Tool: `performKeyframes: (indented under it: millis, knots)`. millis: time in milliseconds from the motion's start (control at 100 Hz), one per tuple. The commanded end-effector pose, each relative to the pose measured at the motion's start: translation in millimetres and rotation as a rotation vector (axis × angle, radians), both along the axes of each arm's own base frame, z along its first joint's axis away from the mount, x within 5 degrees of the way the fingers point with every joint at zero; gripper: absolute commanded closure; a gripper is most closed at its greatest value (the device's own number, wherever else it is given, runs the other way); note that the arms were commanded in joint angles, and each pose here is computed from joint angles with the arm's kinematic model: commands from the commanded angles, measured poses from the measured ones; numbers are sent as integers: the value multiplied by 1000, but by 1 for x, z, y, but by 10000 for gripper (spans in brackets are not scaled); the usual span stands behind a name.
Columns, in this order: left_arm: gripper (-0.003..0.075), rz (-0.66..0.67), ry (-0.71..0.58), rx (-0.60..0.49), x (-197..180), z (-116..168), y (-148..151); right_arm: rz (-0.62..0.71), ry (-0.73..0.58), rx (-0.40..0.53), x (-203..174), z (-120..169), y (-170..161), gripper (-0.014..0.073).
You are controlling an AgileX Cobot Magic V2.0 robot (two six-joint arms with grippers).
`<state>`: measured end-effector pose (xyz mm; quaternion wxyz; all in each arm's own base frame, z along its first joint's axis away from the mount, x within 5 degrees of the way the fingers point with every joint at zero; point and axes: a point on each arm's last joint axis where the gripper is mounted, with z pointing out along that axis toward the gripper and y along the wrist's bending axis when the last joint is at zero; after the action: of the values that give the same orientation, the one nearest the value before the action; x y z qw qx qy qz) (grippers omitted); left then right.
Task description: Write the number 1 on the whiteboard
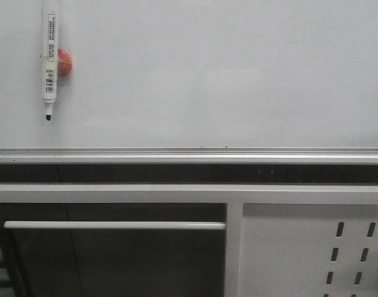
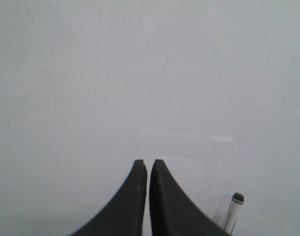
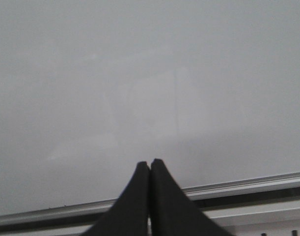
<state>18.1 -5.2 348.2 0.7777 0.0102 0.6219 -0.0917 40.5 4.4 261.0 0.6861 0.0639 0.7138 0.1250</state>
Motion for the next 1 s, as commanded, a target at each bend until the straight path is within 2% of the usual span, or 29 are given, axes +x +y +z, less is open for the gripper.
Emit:
performKeyframes:
  millis: [0, 90, 190, 260, 370, 520, 590, 700, 810, 880, 920, 990]
  knots:
    - [738, -20, -60, -40, 0, 29, 0, -11, -45, -105, 0, 26, -1, 673]
    - [738, -48, 15, -59, 10, 42, -3, -8, -13, -112, 5, 42, 0, 673]
    - [738, -79, 131, -34, 28, 50, -9, -7, 41, -123, 13, 63, 0, 673]
    - [738, -121, 152, -42, 36, 58, -13, -6, 85, -132, 20, 77, 0, 673]
    - [738, -177, 111, -80, 45, 69, -18, -6, 107, -166, 31, 98, 1, 673]
    - [734, -185, 45, 140, 51, 69, -24, -6, 69, -211, 40, 115, 1, 673]
    - [706, -215, 40, 188, 52, 64, -27, -7, 52, -210, 41, 117, 1, 674]
    - [589, -266, 85, 165, 57, 49, -31, -8, 42, -209, 42, 117, 2, 674]
    - [379, -285, 145, 128, 63, 31, -33, -9, 39, -209, 42, 118, 2, 674]
    - [267, -282, 168, 55, 67, 20, -32, -9, 39, -209, 42, 118, 2, 674]
    - [234, -285, 185, 9, 70, 15, -32, -9, 39, -209, 42, 118, 2, 674]
    - [229, -288, 217, -16, 74, 7, -32, -9, 39, -209, 42, 118, 2, 674]
